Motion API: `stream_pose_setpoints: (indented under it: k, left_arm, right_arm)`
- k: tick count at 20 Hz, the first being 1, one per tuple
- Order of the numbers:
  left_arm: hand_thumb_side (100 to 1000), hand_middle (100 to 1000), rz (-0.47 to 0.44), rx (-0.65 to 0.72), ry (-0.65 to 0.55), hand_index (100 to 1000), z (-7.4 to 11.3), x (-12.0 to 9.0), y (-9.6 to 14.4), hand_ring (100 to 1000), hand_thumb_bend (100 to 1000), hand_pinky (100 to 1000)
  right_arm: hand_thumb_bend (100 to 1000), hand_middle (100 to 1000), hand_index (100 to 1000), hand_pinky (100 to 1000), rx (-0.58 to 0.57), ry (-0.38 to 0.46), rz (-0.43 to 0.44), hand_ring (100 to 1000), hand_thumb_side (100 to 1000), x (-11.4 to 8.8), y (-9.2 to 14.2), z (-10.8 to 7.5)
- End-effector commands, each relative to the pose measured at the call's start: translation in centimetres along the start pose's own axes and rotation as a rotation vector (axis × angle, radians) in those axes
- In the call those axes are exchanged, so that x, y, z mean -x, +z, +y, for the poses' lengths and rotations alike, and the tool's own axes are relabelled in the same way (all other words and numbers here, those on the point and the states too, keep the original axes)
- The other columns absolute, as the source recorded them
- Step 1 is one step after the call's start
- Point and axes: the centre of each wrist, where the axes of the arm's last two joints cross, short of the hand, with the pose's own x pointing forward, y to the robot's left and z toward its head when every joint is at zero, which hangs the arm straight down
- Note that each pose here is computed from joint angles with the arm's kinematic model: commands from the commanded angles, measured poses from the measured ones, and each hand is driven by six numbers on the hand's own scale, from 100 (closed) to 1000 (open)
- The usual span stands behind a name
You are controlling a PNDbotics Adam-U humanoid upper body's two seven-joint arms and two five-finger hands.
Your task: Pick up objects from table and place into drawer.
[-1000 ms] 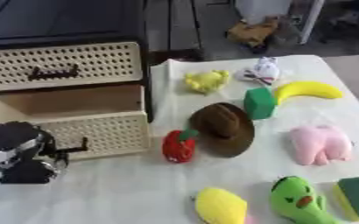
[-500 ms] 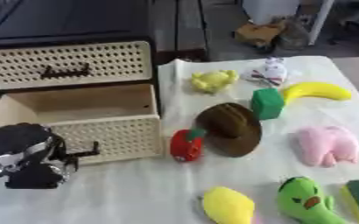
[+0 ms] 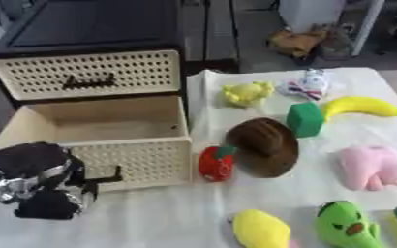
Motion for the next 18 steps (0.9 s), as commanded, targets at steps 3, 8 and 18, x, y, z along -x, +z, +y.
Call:
stream_pose_setpoints:
  k: [3, 8, 18]
  left_arm:
    - [836, 252, 0.001, -0.010, -0.019, 662, 0.9, -0.1, 1.6, 220, 100, 100]
    - [859, 271, -0.010, -0.001, -0.022, 764, 0.9, -0.5, 2.1, 238, 100, 113]
    - [901, 469, -0.022, 0.037, 0.023, 1000, 1.2, -0.2, 3.0, 328, 100, 192]
  right_arm:
    - [100, 836, 888, 773, 0.022, 0.020, -0.022, 874, 1000, -0.1, -0.5, -1.0]
    - [100, 836, 887, 773, 0.022, 0.018, -0.021, 874, 1000, -0.1, -0.5, -1.0]
    - [100, 835, 887, 773, 0.020, 0.018, -0.016, 873, 1000, 0.0, -0.4, -0.9]
